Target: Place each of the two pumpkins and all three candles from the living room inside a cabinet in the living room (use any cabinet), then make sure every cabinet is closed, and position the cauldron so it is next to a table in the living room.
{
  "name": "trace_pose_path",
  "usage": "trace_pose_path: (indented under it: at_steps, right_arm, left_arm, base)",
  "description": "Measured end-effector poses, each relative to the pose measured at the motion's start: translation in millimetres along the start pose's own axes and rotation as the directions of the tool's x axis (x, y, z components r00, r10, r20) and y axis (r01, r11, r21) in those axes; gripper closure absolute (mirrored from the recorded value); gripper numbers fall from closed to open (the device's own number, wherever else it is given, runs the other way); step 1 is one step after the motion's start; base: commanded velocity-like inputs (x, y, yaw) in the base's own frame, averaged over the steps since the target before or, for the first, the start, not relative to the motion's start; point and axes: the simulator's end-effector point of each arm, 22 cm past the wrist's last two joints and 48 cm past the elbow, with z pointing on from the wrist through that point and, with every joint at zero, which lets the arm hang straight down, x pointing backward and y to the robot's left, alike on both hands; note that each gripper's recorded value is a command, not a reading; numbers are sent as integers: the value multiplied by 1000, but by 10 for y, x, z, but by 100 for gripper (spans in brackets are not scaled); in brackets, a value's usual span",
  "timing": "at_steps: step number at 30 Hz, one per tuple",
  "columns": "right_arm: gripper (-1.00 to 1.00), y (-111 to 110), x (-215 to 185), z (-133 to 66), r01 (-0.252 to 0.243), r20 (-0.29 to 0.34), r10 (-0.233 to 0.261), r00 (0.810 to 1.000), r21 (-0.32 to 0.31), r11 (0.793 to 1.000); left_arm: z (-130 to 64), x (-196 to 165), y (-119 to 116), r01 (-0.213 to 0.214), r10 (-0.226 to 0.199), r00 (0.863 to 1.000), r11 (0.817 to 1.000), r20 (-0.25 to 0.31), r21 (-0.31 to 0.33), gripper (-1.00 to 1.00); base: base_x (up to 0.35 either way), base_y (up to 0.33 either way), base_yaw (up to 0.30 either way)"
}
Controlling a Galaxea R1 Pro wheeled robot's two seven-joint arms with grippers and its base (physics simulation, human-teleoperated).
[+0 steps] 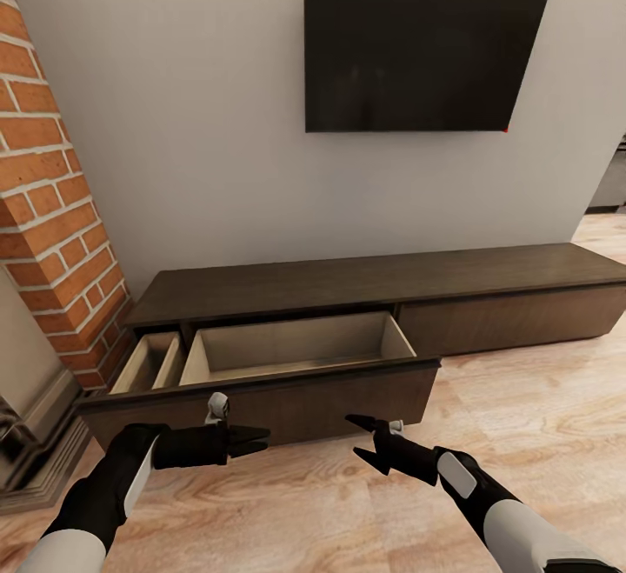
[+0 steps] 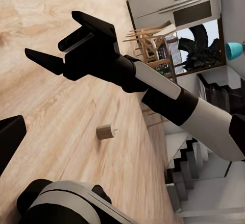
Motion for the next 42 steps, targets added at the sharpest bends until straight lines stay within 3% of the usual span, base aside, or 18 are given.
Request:
trace_pose_path:
  at_steps: [11,23,31,42]
  right_arm:
    - [-100,2,3,2,-1,0,1,1000,-2,1000]
    - [-100,261,-19,-54,38,12,-37,999,-27,999]
    - [-100,433,-36,-100,64,20,-63,998,-43,997]
    - [-100,691,-82,-148,63,23,-62,998,-46,997]
  left_arm:
    - [0,0,-1,0,0,1000,1000,0,1,-100]
    - [-30,-54,-227,-48,48,999,999,7,6,-100]
    - [-51,-85,-371,-80,79,997,997,13,8,-100]
    - [-71,-221,-601,-84,84,996,996,13,10,-100]
  base:
    - [0,0,0]
    - [-5,0,0]
    - [-225,0,0]
    - [-177,0,-131]
